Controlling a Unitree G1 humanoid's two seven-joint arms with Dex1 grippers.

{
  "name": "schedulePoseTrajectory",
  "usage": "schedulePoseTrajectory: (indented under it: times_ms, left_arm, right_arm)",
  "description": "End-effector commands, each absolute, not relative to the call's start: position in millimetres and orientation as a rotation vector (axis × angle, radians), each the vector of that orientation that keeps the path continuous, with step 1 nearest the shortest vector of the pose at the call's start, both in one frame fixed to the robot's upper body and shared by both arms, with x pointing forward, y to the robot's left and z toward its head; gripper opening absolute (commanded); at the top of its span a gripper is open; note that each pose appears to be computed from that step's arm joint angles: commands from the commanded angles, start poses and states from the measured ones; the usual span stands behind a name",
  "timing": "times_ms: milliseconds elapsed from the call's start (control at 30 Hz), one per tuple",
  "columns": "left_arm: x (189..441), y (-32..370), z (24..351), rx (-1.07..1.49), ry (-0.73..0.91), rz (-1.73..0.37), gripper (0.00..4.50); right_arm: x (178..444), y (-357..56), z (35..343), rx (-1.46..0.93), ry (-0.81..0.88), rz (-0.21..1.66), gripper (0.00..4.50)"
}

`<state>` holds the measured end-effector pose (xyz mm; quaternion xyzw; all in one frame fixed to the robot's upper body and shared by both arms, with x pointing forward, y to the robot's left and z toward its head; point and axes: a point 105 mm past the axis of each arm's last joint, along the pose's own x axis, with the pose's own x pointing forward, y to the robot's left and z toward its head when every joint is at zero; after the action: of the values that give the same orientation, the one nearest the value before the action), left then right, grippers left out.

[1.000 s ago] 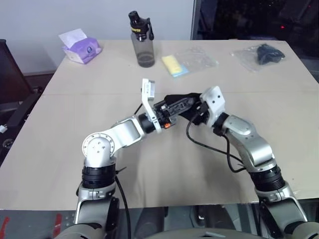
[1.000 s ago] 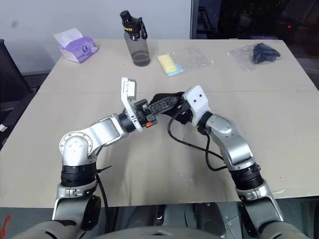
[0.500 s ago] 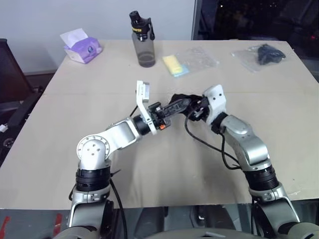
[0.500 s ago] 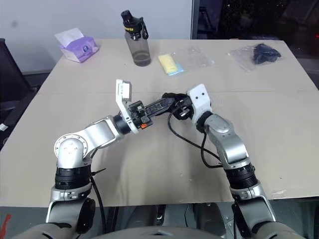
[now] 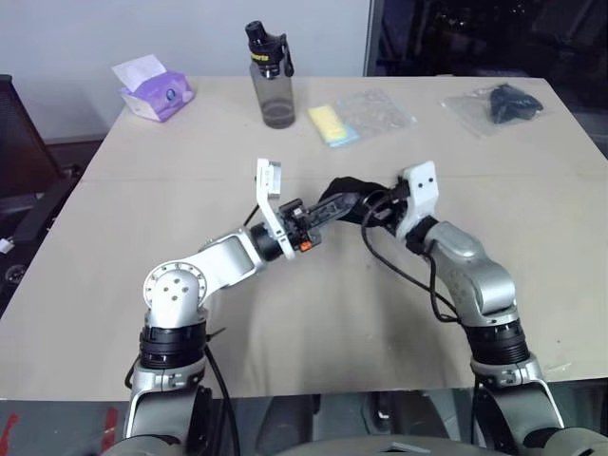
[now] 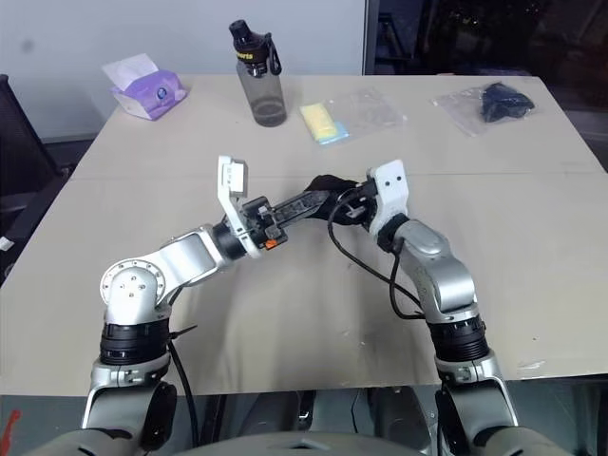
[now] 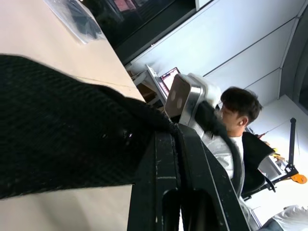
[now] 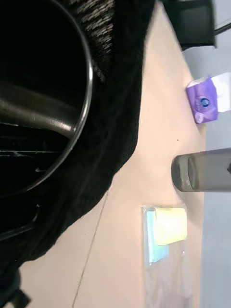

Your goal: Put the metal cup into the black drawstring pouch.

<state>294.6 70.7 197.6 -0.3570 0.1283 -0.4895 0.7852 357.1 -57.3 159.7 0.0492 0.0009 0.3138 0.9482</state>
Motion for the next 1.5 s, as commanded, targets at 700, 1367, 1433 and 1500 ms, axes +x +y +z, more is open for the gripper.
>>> schedulePoseTrajectory:
  times_ms: [700, 1367, 1433, 1500]
  left_arm:
    - [294, 84, 216, -0.735, 0.175, -1.058, 0.00]
    - [298, 85, 210, -0.734, 0.186, -1.036, 0.00]
    - [298, 85, 209, -0.732, 0.189, -1.033, 0.00]
    - [299, 84, 207, -0.730, 0.193, -1.030, 0.00]
  right_arm:
    - [350, -73, 163, 0.271, 0.069, 0.650, 0.03]
    - [326, -78, 168, 0.305, 0.101, 0.809, 3.50]
    - [321, -81, 171, 0.379, 0.111, 0.832, 3.50]
    - [314, -87, 170, 0.458, 0.128, 0.863, 3.50]
